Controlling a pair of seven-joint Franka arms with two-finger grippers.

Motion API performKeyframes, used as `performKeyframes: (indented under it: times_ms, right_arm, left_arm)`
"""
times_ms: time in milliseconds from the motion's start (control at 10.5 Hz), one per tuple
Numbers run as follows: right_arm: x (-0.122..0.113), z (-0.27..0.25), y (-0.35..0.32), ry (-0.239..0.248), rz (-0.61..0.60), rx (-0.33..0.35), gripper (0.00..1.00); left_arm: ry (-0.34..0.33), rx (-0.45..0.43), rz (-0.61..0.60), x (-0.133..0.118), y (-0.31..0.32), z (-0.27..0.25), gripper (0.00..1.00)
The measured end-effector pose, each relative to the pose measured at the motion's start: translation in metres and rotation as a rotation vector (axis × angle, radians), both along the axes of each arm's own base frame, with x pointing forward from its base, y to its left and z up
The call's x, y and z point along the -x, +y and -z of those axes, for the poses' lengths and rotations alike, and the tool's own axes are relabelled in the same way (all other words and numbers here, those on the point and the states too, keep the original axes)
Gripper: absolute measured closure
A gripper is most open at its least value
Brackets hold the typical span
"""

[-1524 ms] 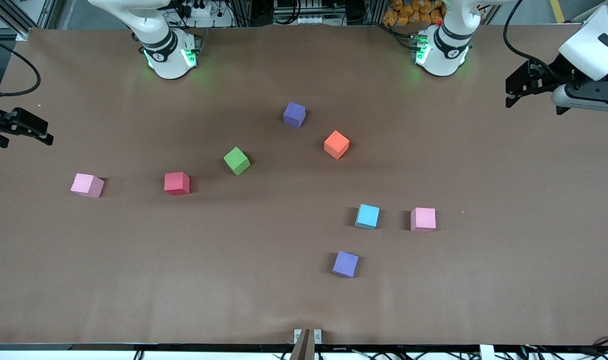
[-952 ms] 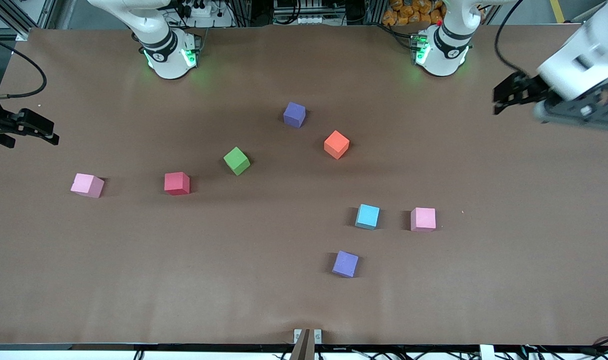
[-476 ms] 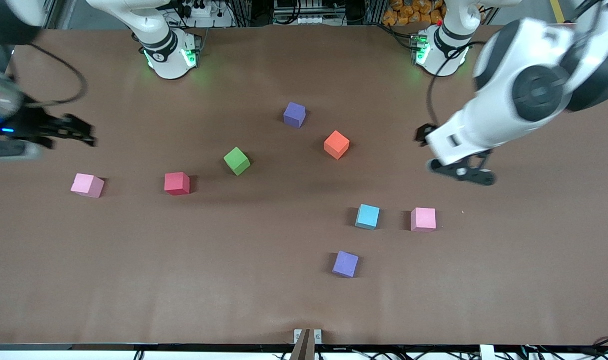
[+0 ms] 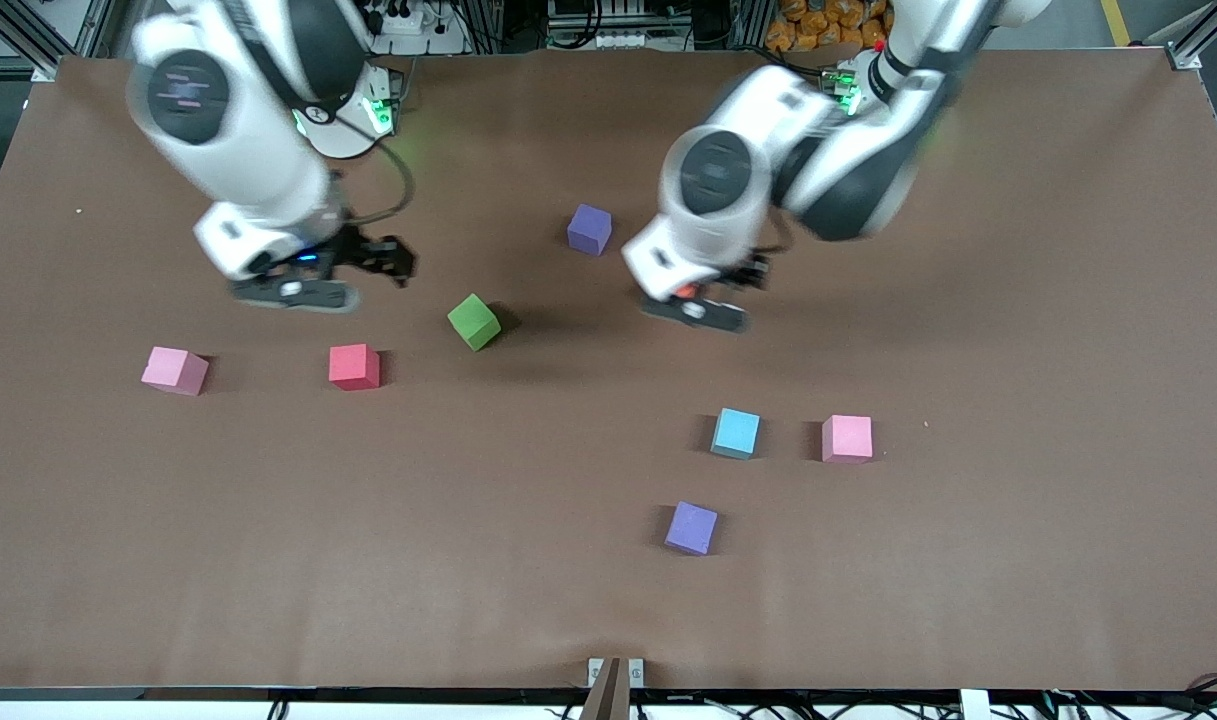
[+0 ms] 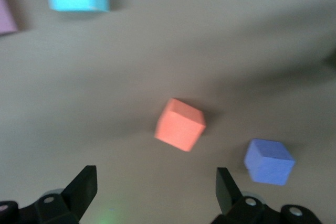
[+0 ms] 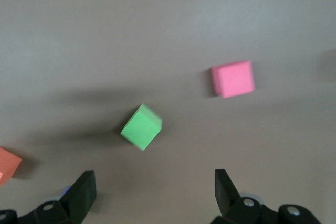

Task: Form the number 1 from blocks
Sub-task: 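Reach the right gripper to the green cube while the left gripper reaches purple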

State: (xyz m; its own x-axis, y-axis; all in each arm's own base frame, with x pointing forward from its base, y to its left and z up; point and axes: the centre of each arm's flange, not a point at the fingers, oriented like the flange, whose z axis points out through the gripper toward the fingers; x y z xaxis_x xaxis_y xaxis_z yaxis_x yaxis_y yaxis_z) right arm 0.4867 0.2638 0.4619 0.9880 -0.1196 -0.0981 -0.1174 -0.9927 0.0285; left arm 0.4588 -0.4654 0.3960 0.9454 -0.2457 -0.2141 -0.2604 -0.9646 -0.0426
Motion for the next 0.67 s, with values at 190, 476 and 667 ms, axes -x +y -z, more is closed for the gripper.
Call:
performKeyframes:
  times_ms: [190, 476, 667]
  right_arm:
    - [0.023, 0.043, 0.020, 0.010, 0.011, 0.001, 0.00]
    - [0.032, 0.107, 0.016, 0.031, 0.040, 0.003, 0.00]
    - [0.028, 0.147, 0.018, 0.047, 0.108, -0.001, 0.00]
  left_arm:
    - [-0.006, 0.003, -0.036, 0.012, -0.019, 0.033, 0.00]
    - [0.010, -0.001, -0.065, 0.006, -0.025, 0.085, 0.00]
    - [0.014, 0.008, -0.032, 0.034, -0.051, 0.107, 0.00]
